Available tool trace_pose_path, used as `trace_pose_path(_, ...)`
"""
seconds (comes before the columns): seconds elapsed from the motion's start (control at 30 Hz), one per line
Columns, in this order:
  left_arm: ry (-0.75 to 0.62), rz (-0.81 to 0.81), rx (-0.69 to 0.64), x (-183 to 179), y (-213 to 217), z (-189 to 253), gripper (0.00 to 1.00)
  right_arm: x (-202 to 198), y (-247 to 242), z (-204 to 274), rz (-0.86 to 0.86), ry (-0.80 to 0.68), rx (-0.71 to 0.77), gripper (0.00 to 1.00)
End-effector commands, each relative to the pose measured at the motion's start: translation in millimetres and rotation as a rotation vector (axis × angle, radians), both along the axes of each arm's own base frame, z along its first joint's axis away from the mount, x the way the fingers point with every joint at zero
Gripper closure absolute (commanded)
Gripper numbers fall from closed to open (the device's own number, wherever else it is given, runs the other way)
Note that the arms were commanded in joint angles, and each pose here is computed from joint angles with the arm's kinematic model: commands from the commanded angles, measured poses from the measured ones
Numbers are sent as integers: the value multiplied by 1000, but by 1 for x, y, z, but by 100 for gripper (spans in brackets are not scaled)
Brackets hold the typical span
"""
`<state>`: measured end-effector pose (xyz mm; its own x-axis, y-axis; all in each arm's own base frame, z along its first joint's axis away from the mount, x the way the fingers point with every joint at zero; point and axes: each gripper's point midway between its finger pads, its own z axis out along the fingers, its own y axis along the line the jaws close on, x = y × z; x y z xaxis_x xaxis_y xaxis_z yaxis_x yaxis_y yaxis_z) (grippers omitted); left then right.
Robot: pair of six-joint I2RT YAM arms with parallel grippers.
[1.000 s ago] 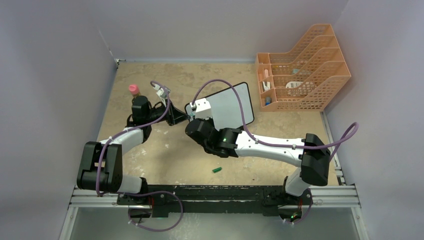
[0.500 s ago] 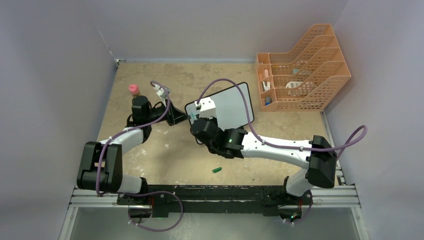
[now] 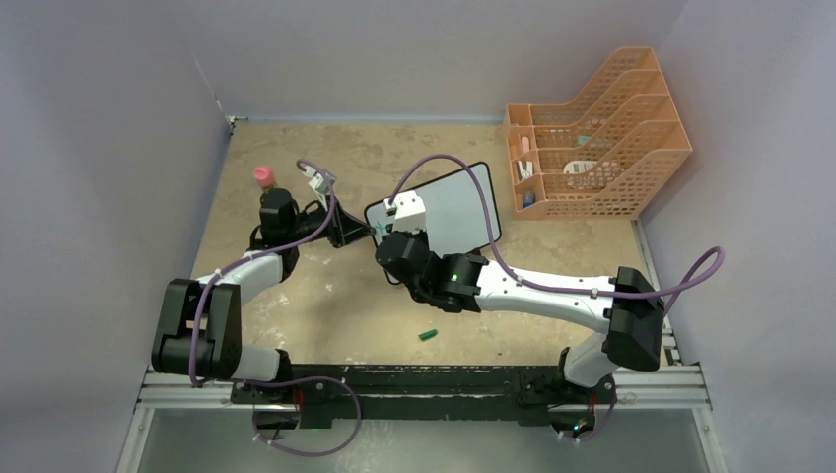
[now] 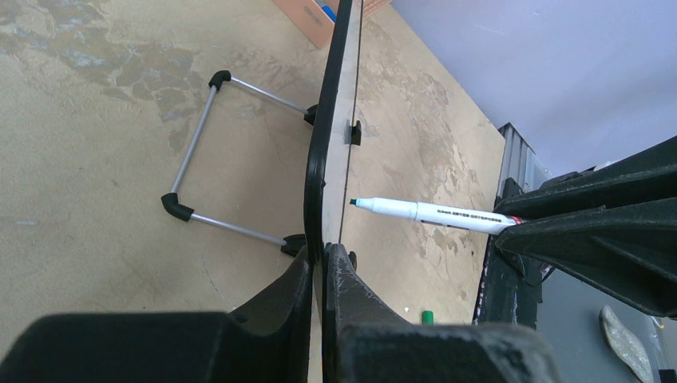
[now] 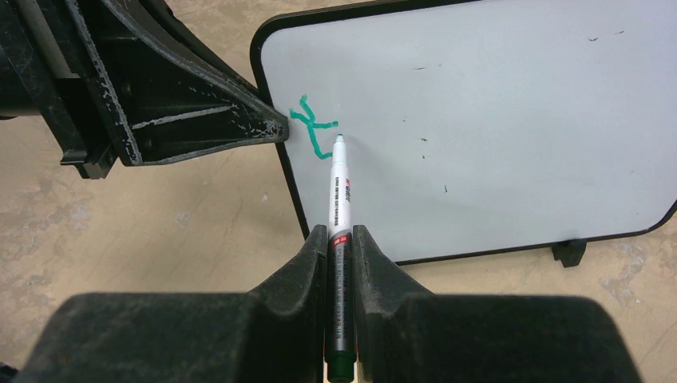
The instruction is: Write a sentence on the whiteboard
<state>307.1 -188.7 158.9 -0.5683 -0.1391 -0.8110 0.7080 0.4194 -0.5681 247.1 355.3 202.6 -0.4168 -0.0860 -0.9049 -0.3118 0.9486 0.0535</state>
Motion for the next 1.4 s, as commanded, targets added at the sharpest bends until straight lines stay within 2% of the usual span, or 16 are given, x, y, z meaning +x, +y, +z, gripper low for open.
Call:
trace_pose_path(0.0, -113, -11, 12, 8, -1, 20, 100, 7, -2, 17, -40, -46, 45, 100)
trace_pose_path(1.37, -111, -17, 11, 7, -2, 20, 100, 13, 0, 10, -51, -42, 44, 100)
